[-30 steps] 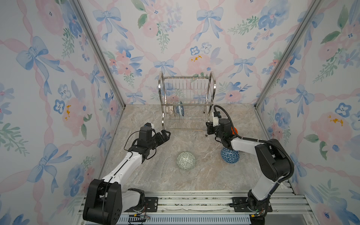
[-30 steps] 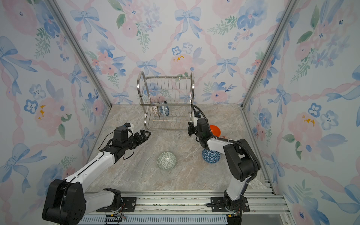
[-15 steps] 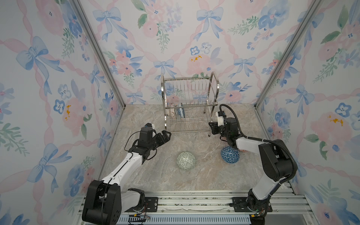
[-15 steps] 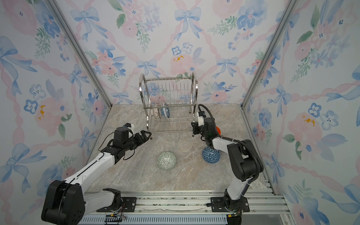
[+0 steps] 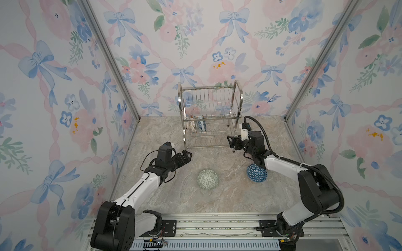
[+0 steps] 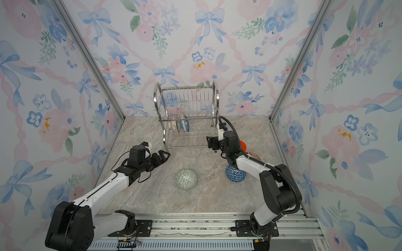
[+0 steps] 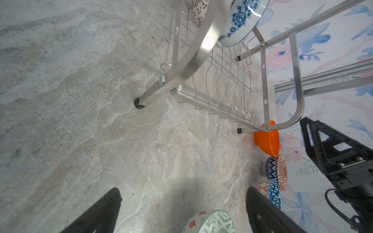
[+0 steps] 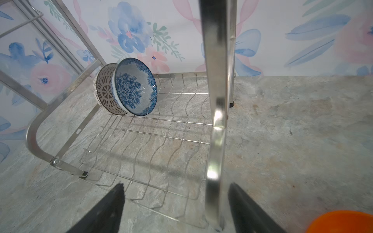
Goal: Load bowls into a dish rack
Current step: Move the dish rack to the top-center of the table, then move the bowl to the center of the table.
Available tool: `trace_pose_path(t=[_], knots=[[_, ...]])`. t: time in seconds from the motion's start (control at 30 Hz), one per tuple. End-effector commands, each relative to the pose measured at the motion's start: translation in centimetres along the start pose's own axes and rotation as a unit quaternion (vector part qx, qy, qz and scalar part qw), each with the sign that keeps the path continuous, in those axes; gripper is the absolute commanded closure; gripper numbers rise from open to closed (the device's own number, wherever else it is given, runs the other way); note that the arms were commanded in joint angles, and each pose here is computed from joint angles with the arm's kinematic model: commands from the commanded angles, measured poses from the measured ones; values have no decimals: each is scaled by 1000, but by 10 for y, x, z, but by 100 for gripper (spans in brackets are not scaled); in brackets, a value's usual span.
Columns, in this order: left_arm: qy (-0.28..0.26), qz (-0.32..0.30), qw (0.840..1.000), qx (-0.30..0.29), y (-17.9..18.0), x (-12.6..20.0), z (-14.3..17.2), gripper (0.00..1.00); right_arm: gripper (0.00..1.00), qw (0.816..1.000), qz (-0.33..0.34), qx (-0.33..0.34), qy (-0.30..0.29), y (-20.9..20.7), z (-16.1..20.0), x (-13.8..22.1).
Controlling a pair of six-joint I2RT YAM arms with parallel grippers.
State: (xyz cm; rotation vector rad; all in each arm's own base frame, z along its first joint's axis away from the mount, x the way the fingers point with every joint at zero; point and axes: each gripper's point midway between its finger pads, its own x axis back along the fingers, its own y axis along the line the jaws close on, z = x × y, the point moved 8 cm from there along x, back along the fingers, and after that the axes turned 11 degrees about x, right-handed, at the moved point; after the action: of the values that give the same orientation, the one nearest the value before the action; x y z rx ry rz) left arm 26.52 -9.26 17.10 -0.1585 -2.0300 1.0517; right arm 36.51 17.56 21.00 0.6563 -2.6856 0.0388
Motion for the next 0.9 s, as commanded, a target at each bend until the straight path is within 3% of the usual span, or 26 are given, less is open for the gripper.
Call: trace_pose_path(t=[0.0, 0.3, 0.47, 0.63, 0.8, 0.87], knots=[[27, -13, 999, -9, 10, 5, 15, 3, 4, 999, 38, 23, 23, 8, 2, 14], [71, -23, 997, -29, 19, 7, 54, 2, 3, 991, 106, 59, 61, 33, 4, 52], [93, -46, 993, -64, 20, 5, 74, 2, 3, 979, 178, 6, 103, 23, -1, 77], [98, -65, 989, -92, 21, 1, 86, 3, 3, 985, 131, 5, 114, 29, 9, 89], [102, -100, 981, -128, 23, -6, 95, 13, 3, 988, 116, 7, 102, 31, 21, 100], [108, -112, 978, -138, 26, -10, 98, 22, 3, 988, 115, 15, 105, 33, 24, 102]])
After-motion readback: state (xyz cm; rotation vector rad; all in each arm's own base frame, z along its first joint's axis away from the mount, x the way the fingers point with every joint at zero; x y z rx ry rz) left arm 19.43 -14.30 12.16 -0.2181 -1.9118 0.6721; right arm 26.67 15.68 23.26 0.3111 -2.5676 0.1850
